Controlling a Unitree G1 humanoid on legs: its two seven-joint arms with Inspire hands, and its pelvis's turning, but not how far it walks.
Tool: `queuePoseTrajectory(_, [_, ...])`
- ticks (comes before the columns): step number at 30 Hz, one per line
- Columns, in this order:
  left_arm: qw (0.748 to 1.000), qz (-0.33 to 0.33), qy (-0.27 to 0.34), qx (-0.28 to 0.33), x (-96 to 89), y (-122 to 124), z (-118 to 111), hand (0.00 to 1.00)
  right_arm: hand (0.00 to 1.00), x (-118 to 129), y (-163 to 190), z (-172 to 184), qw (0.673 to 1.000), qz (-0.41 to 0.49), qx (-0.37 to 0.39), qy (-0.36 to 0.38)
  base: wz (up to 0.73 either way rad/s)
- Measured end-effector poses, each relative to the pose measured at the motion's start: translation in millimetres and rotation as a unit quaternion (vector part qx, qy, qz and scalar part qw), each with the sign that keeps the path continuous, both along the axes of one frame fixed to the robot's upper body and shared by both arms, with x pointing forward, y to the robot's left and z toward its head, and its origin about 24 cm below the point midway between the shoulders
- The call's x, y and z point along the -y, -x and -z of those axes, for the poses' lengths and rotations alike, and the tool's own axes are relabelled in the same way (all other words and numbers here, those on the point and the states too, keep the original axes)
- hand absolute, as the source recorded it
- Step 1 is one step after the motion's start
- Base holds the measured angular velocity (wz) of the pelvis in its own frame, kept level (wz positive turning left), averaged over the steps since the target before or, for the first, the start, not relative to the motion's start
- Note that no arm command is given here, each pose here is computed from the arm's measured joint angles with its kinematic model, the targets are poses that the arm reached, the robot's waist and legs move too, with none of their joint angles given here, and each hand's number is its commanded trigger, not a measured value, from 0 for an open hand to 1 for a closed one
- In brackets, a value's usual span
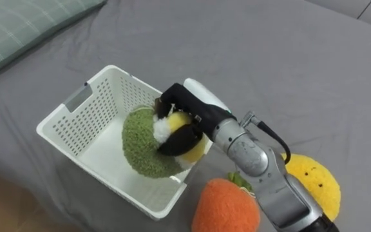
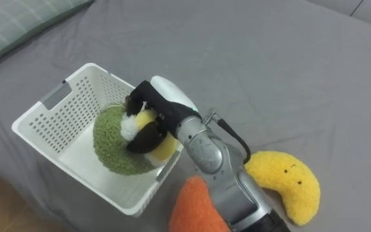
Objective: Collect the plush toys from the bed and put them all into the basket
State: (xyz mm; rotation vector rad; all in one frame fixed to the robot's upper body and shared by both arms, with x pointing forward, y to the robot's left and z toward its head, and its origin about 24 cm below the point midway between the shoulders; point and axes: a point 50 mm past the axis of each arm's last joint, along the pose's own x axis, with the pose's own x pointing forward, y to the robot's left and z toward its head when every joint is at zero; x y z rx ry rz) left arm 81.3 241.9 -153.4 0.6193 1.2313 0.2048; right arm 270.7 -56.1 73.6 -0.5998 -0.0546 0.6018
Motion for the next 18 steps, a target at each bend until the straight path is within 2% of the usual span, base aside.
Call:
queuePoseTrajectory(3, [1.000,-0.001,-0.005,0.003,-0.1,0,0,0.00,0.00,-2,-1,-4,0.998,0.001,-0.018,-0.056,0.00])
queuePoseTrajectory(4, [1.000,-0.001,-0.007,0.007,-0.2,-1,0,0.00,0.03,-3,-2,-5,0.997,0.003,-0.022,-0.071,0.00])
queuePoseTrajectory(6, [1.000,0.000,-0.006,0.011,0.6,-1,-1,0.00,0.53,-3,-2,-6,0.997,0.003,-0.016,-0.078,0.00])
queuePoseTrajectory(7, [1.000,0.000,-0.003,0.013,1.9,-2,0,0.00,0.61,-2,-2,-7,0.997,0.003,-0.012,-0.081,0.00])
queuePoseTrajectory(8, [1.000,0.000,-0.002,0.014,2.8,-2,0,0.00,0.78,-1,-2,-8,0.996,0.005,-0.011,-0.083,0.00])
queuePoseTrajectory(10, [1.000,0.000,0.001,0.013,4.8,-1,0,0.00,1.00,0,-3,-8,0.996,0.009,-0.011,-0.085,0.00])
queuePoseTrajectory(18, [1.000,0.002,0.013,0.020,11.8,-2,2,0.00,1.00,2,-4,-8,0.997,0.011,-0.006,-0.081,0.00])
